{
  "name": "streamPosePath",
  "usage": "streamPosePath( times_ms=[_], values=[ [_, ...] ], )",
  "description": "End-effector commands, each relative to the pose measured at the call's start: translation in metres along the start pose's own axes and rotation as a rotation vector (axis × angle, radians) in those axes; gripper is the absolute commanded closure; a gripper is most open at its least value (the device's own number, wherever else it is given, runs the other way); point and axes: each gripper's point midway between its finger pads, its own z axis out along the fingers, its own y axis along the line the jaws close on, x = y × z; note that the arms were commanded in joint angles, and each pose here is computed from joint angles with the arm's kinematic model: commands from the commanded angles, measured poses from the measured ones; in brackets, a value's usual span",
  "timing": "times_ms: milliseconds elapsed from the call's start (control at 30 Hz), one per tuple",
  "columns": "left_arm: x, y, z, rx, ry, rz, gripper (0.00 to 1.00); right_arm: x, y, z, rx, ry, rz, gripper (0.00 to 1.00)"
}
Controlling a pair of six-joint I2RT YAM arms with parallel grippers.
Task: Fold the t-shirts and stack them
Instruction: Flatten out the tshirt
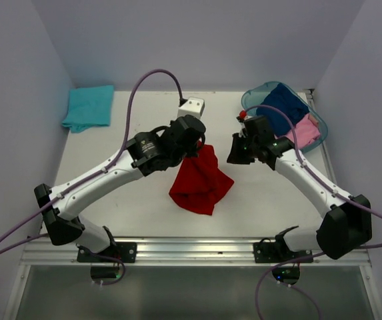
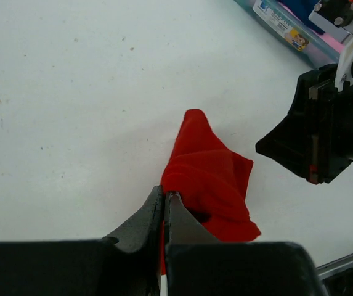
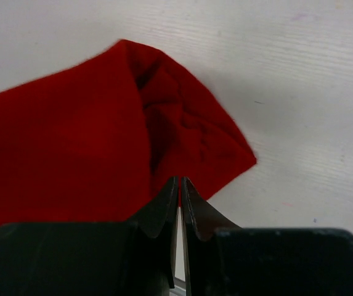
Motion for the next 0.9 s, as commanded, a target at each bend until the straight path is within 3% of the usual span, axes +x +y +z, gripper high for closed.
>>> streamPosePath(
  times_ms=[0,333,467,633,767,800,867],
  values=[
    [0.0,0.017,-0.002,-0.076,0.001,0.003,1.0,0.002,0.049,0.008,-0.224,0.026,-0.026,0.92],
    [-0.067,0.027,-0.043,-0.043,-0.136,-0.06,1.0,0.032,0.029,0.035,-0.077,0.091,-0.026,0.89],
    [-0.119,0.018,-0.071,0.017,-0.234,-0.067,1.0,0.038,0.029,0.037,-0.082,0.109,-0.027,0.87],
    [-0.138,-0.002,-0.076,0.099,-0.244,-0.048,1.0,0.039,0.038,0.038,-0.121,0.113,-0.038,0.84],
    [-0.154,-0.006,-0.087,0.133,-0.289,-0.06,1.0,0.036,0.052,0.033,-0.19,0.105,-0.05,0.76],
    [-0.159,-0.006,-0.092,0.148,-0.308,-0.069,1.0,0.034,0.056,0.032,-0.204,0.098,-0.055,0.66],
    [-0.165,-0.006,-0.098,0.16,-0.332,-0.079,1.0,0.031,0.061,0.029,-0.228,0.09,-0.059,0.59]
  ],
)
